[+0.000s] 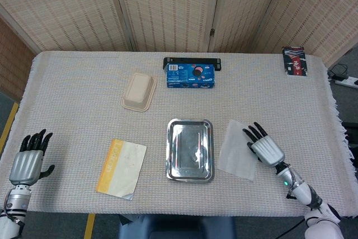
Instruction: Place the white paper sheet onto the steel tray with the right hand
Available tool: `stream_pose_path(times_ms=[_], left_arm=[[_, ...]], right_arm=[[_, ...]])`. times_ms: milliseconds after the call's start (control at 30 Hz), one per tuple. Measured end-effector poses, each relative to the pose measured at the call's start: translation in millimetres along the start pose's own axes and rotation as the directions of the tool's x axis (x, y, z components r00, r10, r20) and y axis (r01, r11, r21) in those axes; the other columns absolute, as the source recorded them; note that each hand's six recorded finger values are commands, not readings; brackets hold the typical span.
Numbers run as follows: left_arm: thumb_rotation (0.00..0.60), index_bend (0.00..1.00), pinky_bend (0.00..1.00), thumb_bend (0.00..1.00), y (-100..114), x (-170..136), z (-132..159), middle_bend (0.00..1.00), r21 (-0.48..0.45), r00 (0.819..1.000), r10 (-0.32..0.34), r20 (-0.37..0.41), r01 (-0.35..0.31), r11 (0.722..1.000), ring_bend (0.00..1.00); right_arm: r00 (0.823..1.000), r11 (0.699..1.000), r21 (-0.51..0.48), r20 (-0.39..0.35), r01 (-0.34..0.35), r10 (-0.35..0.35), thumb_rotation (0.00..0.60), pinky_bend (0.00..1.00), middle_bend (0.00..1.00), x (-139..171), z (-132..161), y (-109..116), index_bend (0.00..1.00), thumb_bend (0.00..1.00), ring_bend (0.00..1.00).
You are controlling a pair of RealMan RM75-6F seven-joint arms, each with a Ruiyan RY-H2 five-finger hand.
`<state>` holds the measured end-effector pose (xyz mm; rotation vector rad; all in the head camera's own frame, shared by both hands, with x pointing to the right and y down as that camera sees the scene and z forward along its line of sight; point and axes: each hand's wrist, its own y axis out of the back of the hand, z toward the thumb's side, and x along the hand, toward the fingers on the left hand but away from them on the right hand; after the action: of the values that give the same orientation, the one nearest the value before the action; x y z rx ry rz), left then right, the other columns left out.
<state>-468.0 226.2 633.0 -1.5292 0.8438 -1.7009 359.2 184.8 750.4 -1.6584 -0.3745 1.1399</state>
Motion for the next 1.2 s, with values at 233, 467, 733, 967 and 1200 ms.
stream_pose_path(times_ms=[233,467,733,967,1200], left_arm=[[0.6,0.0,0.0,0.31,0,-1,1,0.0,0.0,1.0,0.002,0.004,-0.002,1.0,0.0],[0.6,0.0,0.0,0.31,2,-3,1,0.0,-0.003,1.0,0.01,0.004,-0.01,1.0,0.0],[0.6,0.0,0.0,0.32,3,-4,1,0.0,-0.004,1.0,0.013,0.005,-0.013,1.0,0.0],[0.6,0.0,0.0,0.32,4,-4,1,0.0,-0.003,1.0,0.02,0.001,-0.02,1.0,0.0],[0.6,0.0,0.0,0.32,5,-5,2,0.0,-0.007,1.0,0.027,0.005,-0.027,1.0,0.0]], right_arm=[[1.0,1.0,-0.002,0.009,0.023,-0.023,0.6,0.0,0.21,2,-3,5,0.74,0.42,0.13],[0.999,0.999,-0.008,0.013,0.051,-0.051,0.6,0.0,0.21,2,-4,10,0.74,0.42,0.14],[0.998,0.998,-0.016,0.028,0.056,-0.056,0.6,0.0,0.22,0,-5,11,0.75,0.42,0.14],[0.995,0.994,-0.052,0.048,0.091,-0.089,0.6,0.0,0.24,-5,-1,14,0.75,0.45,0.16],[0.996,0.994,-0.064,0.044,0.085,-0.083,0.6,0.0,0.25,-11,7,11,0.75,0.55,0.17]])
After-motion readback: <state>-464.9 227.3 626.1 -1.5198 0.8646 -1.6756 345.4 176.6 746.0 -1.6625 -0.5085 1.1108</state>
